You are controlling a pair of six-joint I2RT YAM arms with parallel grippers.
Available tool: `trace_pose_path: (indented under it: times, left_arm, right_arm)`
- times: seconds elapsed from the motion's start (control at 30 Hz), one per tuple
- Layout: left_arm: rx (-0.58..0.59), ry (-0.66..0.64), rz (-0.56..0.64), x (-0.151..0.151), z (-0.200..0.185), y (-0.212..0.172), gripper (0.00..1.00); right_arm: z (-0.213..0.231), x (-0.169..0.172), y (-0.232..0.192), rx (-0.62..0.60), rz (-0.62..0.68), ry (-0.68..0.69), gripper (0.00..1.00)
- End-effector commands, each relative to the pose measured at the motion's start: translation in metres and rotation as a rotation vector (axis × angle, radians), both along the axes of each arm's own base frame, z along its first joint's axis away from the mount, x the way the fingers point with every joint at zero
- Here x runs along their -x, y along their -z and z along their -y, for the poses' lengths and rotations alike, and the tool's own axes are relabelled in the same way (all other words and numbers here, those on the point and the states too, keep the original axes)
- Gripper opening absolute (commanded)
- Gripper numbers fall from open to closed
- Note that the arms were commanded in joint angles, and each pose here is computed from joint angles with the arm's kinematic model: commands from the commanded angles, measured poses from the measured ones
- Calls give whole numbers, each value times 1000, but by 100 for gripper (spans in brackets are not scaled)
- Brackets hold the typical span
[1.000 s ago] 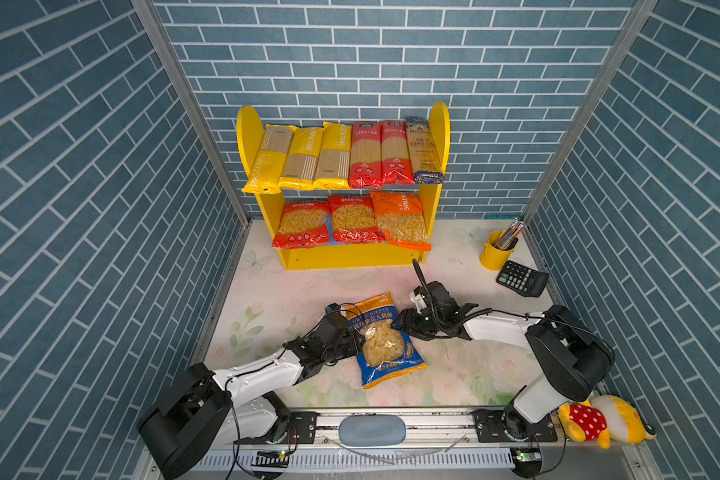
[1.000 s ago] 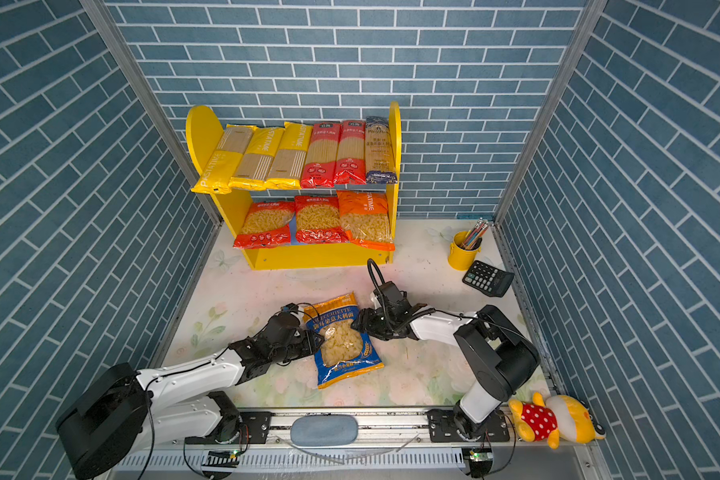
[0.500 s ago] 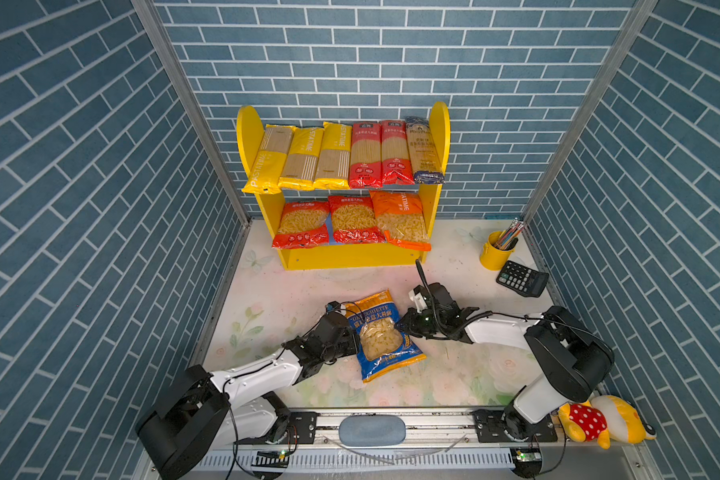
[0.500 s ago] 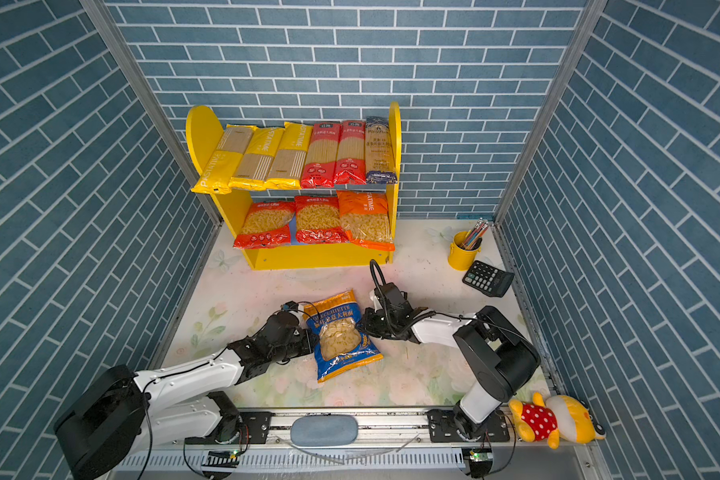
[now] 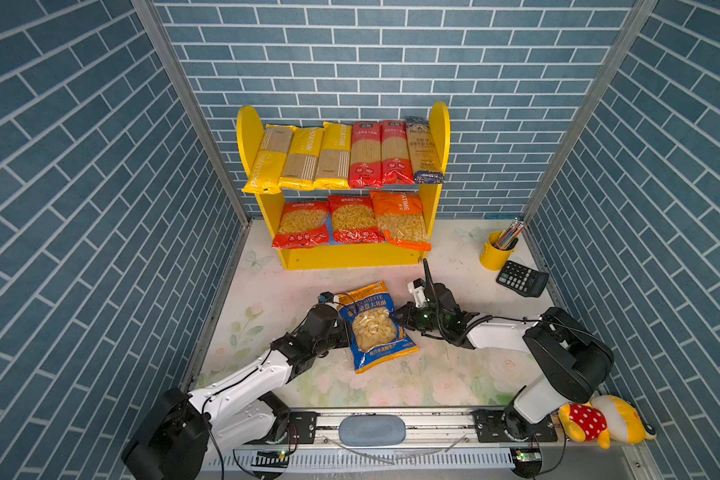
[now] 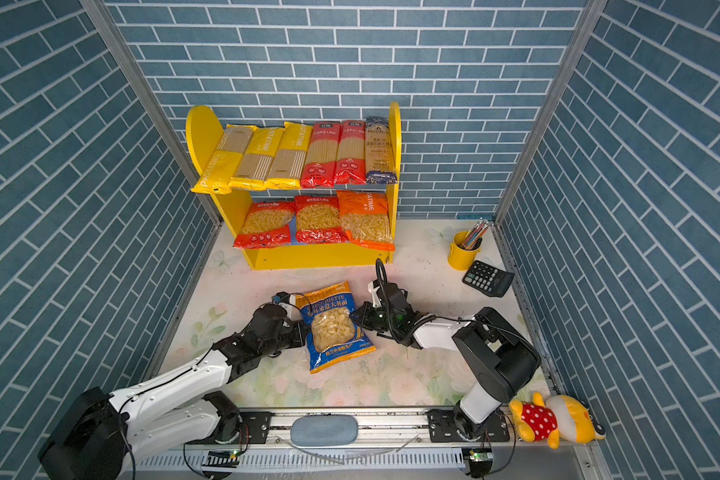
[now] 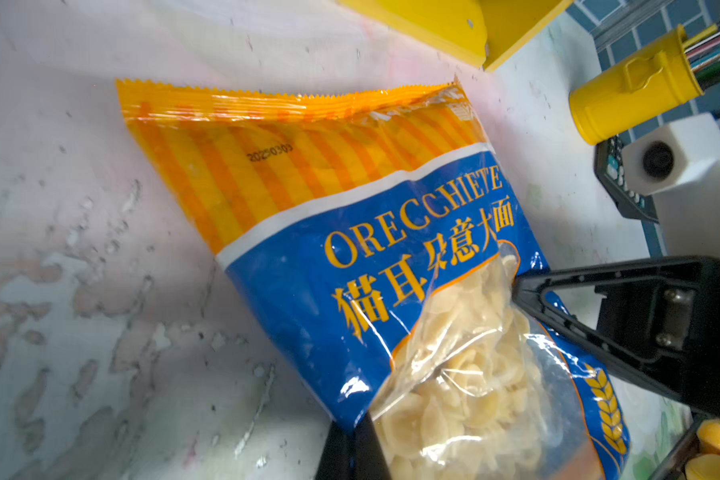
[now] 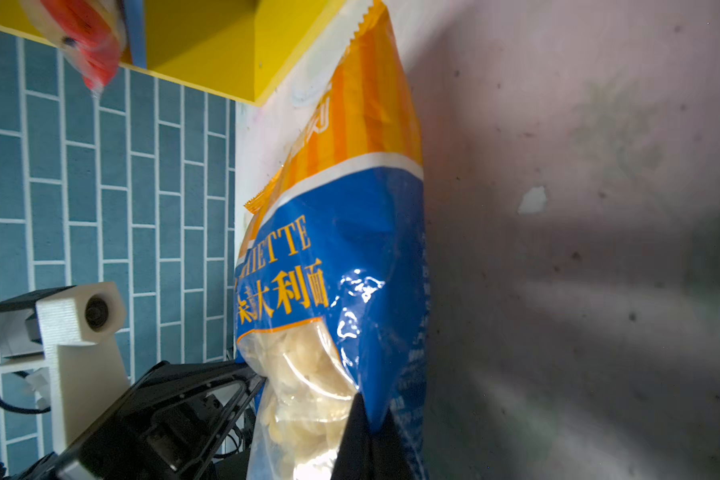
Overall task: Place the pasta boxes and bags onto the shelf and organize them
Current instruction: 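Grasp the blue orecchiette bag with both grippers and lift it, then carry the blue bag upright toward the lower shelf with both grippers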
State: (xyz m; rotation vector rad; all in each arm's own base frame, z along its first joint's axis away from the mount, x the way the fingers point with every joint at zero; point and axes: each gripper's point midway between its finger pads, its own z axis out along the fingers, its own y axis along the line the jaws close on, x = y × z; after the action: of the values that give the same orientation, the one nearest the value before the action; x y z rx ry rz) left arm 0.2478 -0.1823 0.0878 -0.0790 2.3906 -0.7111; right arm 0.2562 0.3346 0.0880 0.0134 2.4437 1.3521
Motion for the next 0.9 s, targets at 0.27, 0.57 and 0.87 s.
trace_pose_path:
  times: [0.27, 0.57, 0.87]
  left_arm:
    - [-42, -61, 212, -106, -14, -61, 0]
    - [-132, -93, 255, -171, -19, -52, 0]
    - [-215, -142, 242, -206, -34, -32, 0]
  right_arm:
    - [-57, -103, -73, -208, 284, 140, 0]
    - [-68, -170, -57, -154, 327, 234, 0]
    - [-66, -196, -26, -141, 244, 295, 12]
